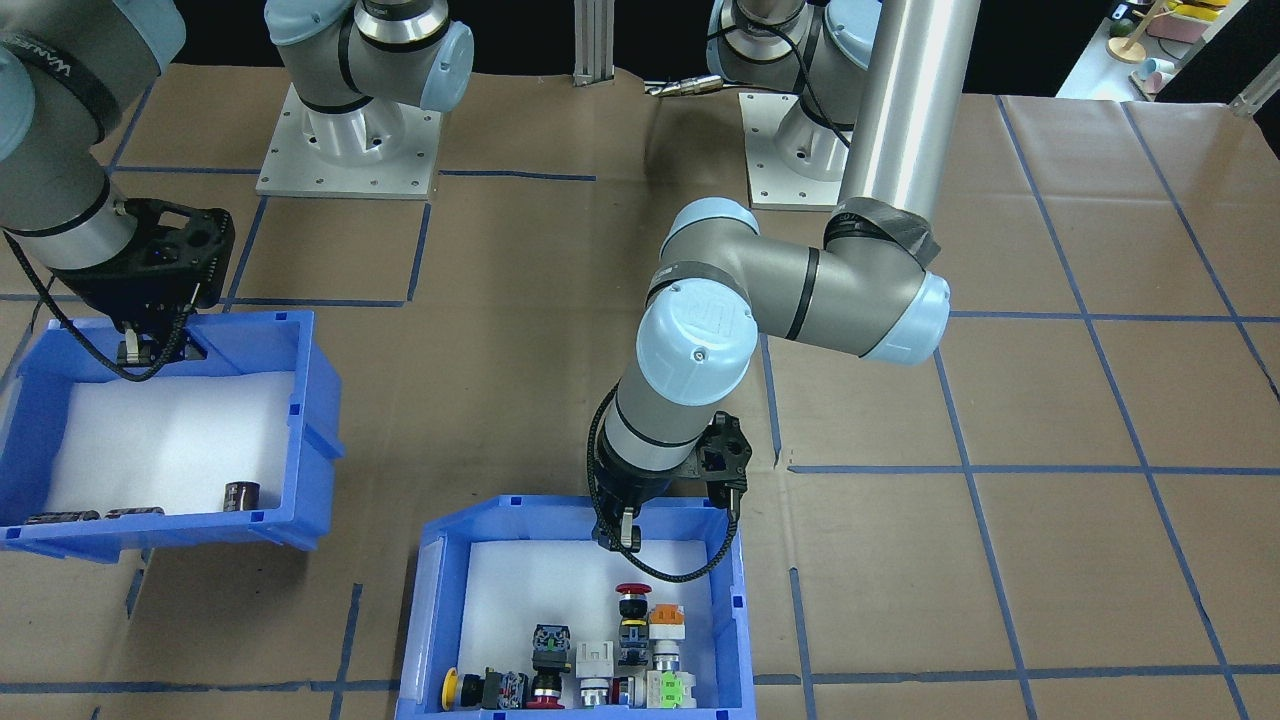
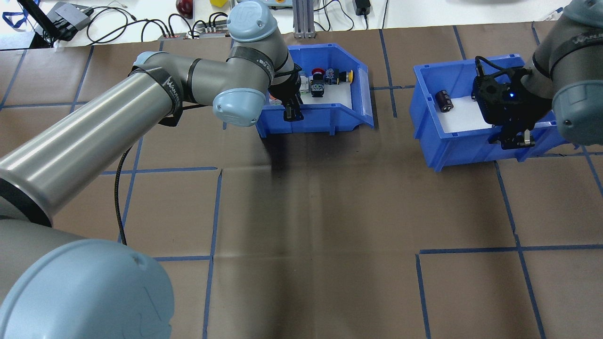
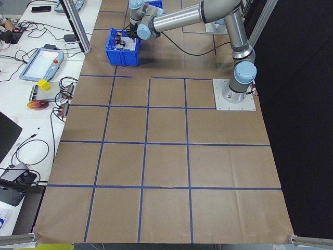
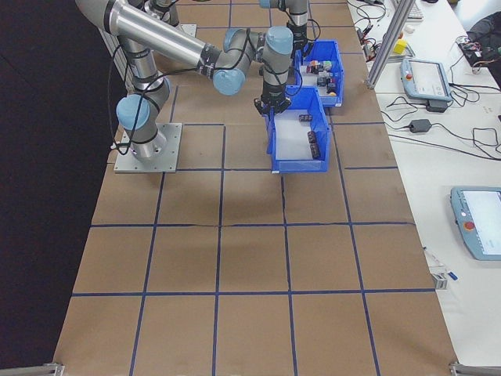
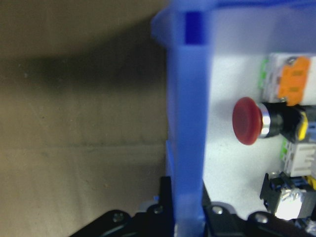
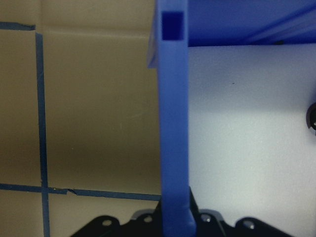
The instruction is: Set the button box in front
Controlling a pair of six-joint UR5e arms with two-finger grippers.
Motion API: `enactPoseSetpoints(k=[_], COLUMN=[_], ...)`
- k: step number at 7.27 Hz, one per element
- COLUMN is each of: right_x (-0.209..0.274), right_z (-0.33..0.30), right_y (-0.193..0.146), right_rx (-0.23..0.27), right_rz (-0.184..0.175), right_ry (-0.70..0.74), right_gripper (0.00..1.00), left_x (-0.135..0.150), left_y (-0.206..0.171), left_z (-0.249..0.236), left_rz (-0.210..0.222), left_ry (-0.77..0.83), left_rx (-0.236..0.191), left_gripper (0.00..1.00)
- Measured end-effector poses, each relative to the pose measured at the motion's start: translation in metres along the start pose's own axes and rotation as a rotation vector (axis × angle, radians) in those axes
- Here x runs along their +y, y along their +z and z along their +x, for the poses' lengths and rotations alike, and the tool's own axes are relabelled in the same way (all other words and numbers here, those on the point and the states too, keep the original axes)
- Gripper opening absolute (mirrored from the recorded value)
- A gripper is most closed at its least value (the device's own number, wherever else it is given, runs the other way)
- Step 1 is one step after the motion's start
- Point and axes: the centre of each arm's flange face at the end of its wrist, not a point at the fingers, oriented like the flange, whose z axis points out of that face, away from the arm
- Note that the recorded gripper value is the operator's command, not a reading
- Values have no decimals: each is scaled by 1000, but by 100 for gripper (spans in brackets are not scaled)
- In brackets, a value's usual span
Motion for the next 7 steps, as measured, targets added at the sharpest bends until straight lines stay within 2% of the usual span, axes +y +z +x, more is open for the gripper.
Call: enactPoseSetpoints(k=[1, 3, 4, 7], right_x=[-3, -19, -28, -63], right_z=[-10, -49, -71, -120], right_y=[0, 0, 3, 18], right_rx=[-3, 0, 3, 3], right_rz=[1, 0, 2, 51], right_ry=[0, 4, 10, 75], right_gripper=[11, 11, 12, 12], left_x=[2, -14, -32, -93], left_y=[-23, -99, -138, -252], left_z=[-4, -26, -38, -87], left_rz=[2, 18, 28, 61], left_ry=[62, 324, 447, 847], left_rx=[4, -56, -85, -143], left_gripper=[96, 97, 97, 99])
